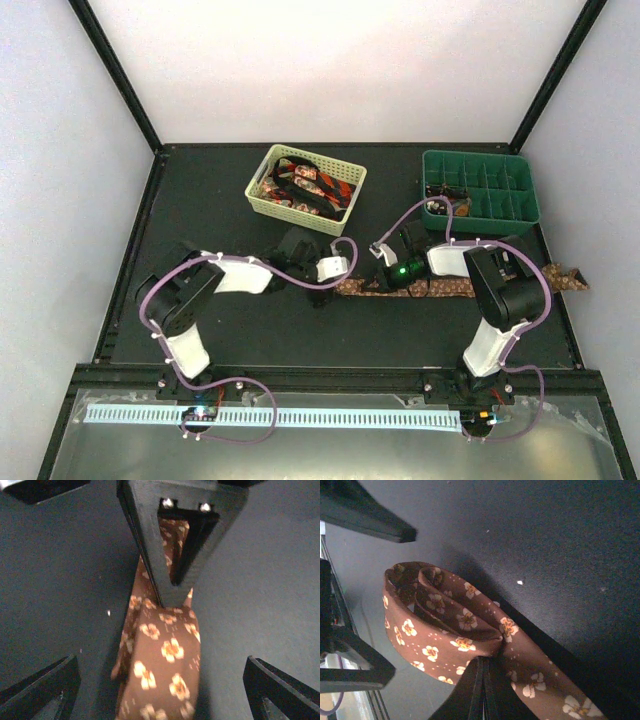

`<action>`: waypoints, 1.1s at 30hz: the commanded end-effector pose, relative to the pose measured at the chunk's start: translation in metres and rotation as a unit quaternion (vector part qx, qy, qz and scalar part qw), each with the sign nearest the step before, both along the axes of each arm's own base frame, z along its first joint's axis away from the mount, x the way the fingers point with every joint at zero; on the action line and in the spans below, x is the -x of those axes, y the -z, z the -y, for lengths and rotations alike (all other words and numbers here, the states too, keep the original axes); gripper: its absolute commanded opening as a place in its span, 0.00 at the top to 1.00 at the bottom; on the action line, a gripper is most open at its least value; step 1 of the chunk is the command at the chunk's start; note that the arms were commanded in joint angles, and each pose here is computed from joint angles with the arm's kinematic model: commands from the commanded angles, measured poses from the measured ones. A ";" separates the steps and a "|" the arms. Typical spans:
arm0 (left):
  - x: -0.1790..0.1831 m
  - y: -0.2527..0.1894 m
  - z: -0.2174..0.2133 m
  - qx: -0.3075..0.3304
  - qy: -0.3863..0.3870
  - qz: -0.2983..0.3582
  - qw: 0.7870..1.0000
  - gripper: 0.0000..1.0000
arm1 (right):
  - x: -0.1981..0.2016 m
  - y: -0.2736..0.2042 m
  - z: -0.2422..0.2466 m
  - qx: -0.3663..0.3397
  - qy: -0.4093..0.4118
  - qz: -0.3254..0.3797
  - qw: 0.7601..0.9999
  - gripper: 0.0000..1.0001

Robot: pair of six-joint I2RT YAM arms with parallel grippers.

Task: Roll the ties
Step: Roll the tie at the center of the board.

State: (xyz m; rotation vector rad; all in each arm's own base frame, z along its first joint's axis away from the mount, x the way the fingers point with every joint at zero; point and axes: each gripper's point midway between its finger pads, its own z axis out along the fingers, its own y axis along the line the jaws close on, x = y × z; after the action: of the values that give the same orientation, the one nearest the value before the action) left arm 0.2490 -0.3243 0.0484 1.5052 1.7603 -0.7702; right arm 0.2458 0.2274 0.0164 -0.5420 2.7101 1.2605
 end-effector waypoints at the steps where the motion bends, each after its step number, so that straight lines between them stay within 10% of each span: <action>1: -0.009 -0.004 0.027 0.017 0.037 -0.008 0.999 0.07 | -0.002 -0.010 -0.002 -0.010 -0.007 0.019 1.000 0.98; 12: -0.004 0.037 0.037 -0.031 0.046 -0.050 0.997 0.19 | -0.002 -0.029 -0.008 -0.040 -0.011 0.032 0.999 0.98; 21: 0.011 0.043 0.019 -0.062 0.056 -0.038 0.996 0.66 | -0.003 -0.026 -0.005 -0.029 -0.006 0.033 0.999 0.98; 33: 0.001 0.010 -0.002 0.008 -0.012 -0.043 0.999 0.27 | 0.000 0.005 0.001 0.008 0.001 -0.008 1.000 0.99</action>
State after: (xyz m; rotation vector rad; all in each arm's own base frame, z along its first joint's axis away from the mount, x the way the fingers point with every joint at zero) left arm 0.2399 -0.3258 0.0195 1.5566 1.8491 -0.8096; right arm 0.2426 0.2282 0.0149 -0.5368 2.7219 1.2855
